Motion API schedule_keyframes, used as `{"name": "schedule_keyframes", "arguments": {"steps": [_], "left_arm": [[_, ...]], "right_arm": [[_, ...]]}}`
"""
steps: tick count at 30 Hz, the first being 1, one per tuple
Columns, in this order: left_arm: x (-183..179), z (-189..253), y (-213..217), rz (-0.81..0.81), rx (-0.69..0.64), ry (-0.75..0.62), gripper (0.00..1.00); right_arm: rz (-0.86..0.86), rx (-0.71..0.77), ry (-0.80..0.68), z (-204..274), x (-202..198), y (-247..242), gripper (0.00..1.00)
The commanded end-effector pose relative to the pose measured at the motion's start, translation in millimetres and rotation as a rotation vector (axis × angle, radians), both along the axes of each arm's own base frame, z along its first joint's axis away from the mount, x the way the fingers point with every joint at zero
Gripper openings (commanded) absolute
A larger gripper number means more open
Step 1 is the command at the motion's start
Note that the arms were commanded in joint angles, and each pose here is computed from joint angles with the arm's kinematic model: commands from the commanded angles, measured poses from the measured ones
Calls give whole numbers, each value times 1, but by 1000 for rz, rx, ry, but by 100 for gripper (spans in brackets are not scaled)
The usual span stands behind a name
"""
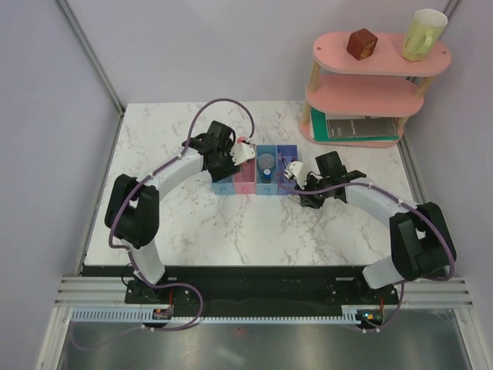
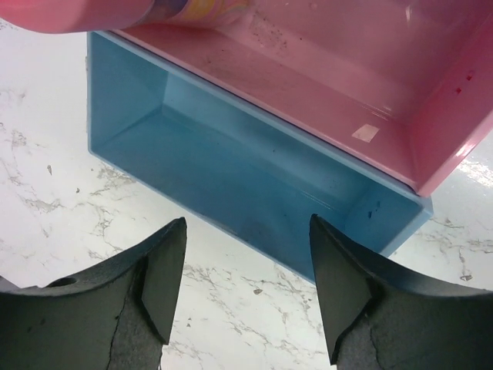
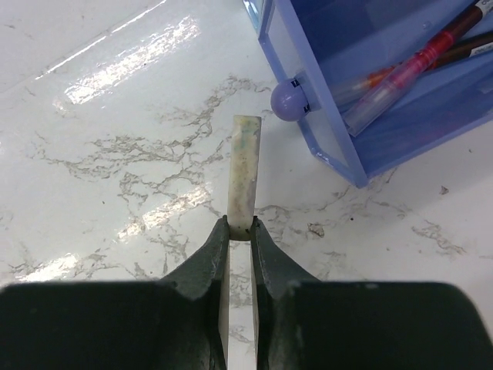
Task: Sort the stationery into containers
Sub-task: Pick up the stationery from the center of the board, then place the stationery in the storage box.
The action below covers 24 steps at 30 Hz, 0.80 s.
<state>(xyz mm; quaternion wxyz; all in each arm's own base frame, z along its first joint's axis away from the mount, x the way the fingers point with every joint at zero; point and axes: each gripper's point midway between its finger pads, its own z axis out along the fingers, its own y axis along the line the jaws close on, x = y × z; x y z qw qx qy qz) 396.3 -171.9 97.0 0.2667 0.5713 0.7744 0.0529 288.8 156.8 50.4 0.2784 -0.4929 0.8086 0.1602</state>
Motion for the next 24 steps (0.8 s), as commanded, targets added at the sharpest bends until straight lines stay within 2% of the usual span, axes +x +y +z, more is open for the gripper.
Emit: {"name": "schedule_keyframes", "arguments": {"steps": [1,5,10,17,22,24], "left_arm": [[18,43,-8,54,-84,-108,72],[17,89,-3,100,-142,-202,73],[-2,138,18,162,-172,-320,79],[-43,173,49,275,-296,-374,99],[-61,183,72,334,-378,-379,100],[-67,187,81,350,-397,-395,100]], "right_arm": [[0,44,-80,39,6,6,4],[8,52,-113,61,1,6,3],[10,67,-169,91,2,9,3],[9,77,-225,120,33,36,3],[43,92,-280,144,63,80,4],[65,82,-257,134,71,100,4]]}}
